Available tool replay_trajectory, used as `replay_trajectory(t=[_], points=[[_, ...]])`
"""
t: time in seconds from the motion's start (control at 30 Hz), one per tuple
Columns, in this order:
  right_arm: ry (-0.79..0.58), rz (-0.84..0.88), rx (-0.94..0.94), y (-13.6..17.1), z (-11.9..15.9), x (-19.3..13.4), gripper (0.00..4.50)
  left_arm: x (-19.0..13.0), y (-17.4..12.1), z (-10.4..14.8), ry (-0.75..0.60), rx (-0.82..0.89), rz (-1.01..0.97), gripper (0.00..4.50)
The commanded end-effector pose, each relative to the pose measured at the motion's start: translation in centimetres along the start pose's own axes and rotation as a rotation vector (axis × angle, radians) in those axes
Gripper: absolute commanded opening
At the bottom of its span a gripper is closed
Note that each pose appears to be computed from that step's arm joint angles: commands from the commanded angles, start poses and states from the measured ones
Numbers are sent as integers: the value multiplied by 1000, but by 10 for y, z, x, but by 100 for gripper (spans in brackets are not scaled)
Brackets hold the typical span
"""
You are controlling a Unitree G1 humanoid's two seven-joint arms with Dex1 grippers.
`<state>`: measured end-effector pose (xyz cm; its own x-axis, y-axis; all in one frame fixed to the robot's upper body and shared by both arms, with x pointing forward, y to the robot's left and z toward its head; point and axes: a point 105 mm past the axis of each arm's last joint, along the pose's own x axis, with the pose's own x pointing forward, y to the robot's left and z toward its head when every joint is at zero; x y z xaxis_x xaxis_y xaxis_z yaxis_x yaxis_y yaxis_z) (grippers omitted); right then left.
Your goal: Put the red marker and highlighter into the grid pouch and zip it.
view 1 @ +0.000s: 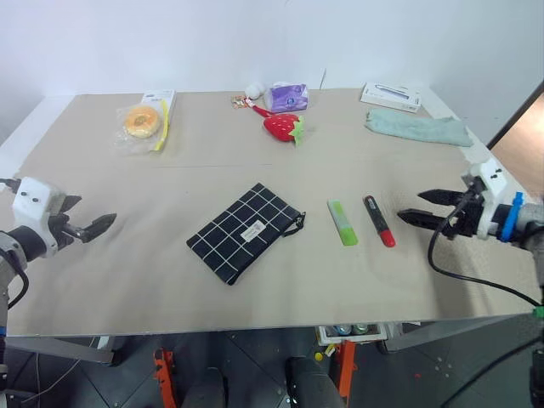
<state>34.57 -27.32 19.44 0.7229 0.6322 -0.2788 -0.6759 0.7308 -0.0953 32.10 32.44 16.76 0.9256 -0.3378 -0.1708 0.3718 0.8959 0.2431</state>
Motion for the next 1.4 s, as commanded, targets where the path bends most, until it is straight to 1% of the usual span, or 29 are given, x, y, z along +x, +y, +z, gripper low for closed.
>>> replay_trajectory(t=[0.03,0.07,0.1,0.13,0.17,0.2,0.3,0.4,0.5,0.6,0.7,0.77,0.8,0.87,0.97,1.13,1.4], points=[[-124,102,-75,35,41,21,265,3,-22,25,-105,60,-98,450],[-130,126,-78,45,42,29,207,4,-28,29,-126,66,-123,450],[-132,144,-78,55,42,40,163,6,-36,32,-146,79,-153,450],[-133,149,-74,63,41,49,106,8,-44,35,-160,97,-180,450],[-137,151,-69,71,40,61,63,11,-53,36,-167,129,-210,450],[-142,150,-61,78,39,72,8,13,-61,35,-167,178,-235,450],[-151,168,-28,102,33,108,8,21,-88,27,-154,365,-323,450],[-141,162,-7,120,28,137,8,27,-108,21,-163,551,-393,450],[-93,116,-2,127,15,162,8,32,-123,25,-223,680,-423,450],[-27,56,15,124,-3,176,8,35,-135,27,-268,787,-442,450],[48,17,32,121,-20,181,8,35,-142,28,-298,862,-445,450],[90,17,56,123,-31,180,8,35,-150,25,-311,962,-466,450],[110,17,69,124,-36,179,8,35,-156,21,-319,1022,-478,450],[129,26,76,126,-42,178,8,34,-170,12,-330,1083,-529,450],[126,23,92,128,-41,179,8,32,-186,-3,-351,1165,-568,450],[110,46,116,136,-35,181,8,32,-196,-14,-373,1193,-567,450],[108,65,124,145,-33,183,8,45,-206,-12,-416,1218,-539,450]])
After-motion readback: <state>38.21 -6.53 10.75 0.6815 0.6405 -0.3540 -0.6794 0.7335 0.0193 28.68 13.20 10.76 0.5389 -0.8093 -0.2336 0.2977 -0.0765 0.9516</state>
